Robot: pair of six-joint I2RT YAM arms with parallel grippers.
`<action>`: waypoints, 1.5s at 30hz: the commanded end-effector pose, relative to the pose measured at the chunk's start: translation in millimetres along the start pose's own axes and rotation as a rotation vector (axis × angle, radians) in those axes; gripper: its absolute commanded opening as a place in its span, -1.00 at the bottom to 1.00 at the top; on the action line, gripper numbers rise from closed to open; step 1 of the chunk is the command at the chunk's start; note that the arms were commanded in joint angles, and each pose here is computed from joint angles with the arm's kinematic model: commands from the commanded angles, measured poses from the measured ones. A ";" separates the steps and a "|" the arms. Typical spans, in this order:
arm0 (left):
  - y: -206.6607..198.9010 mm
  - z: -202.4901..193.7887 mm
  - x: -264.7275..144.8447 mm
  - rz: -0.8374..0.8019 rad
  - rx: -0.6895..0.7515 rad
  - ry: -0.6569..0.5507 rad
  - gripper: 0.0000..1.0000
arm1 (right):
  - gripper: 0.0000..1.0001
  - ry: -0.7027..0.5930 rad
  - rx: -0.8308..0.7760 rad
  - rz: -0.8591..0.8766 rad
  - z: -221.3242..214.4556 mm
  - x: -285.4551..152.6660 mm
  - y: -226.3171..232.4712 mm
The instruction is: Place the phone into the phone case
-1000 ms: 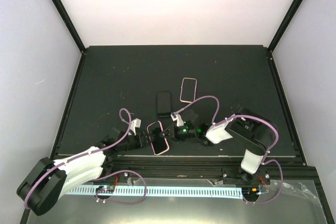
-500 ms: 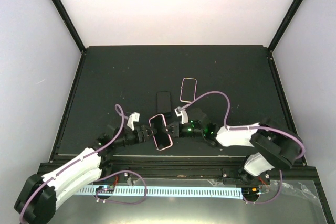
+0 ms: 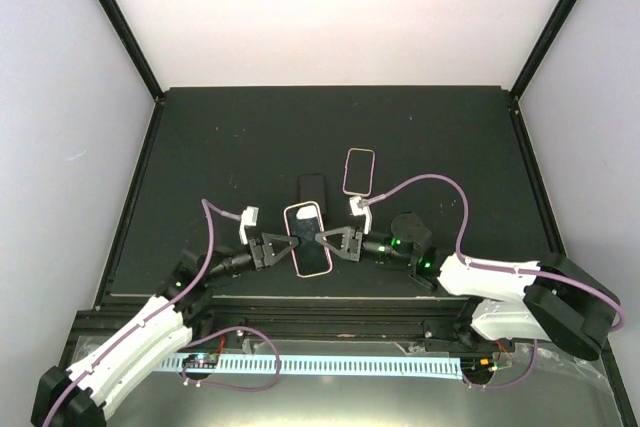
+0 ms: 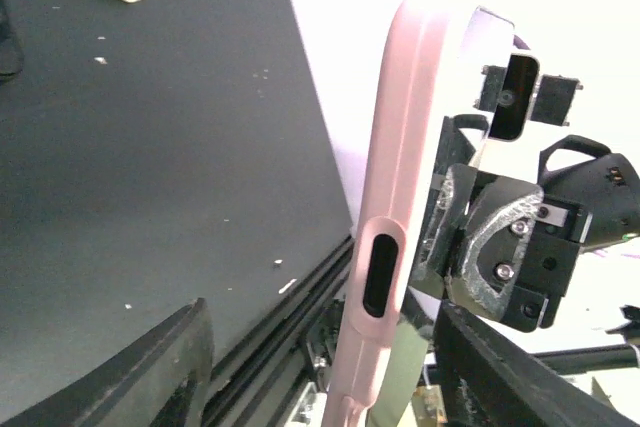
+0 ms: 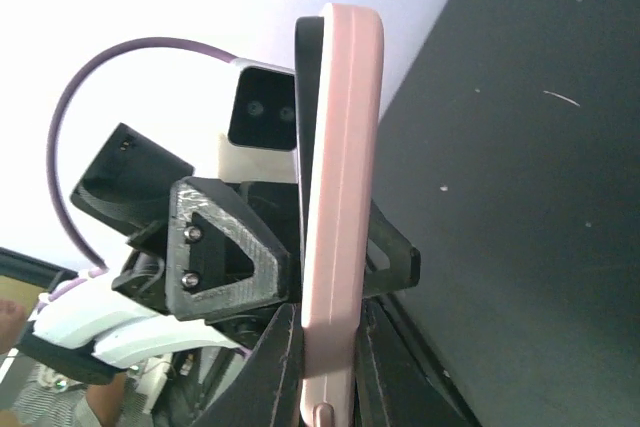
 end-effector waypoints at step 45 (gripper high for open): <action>-51.2 -8.9 -7.0 -0.206 0.251 0.166 -0.97 | -0.18 0.001 -0.104 0.109 53.5 -6.3 32.7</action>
Point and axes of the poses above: each gripper's point midway between its finger pads, its own x axis out along the fingers, its own y axis along the line the jaws close on, z = x × y, the point moved 8 cm from there along -x, back along the fingers, and after that the axes turned 11 degrees about -x, right-handed, at the moved point
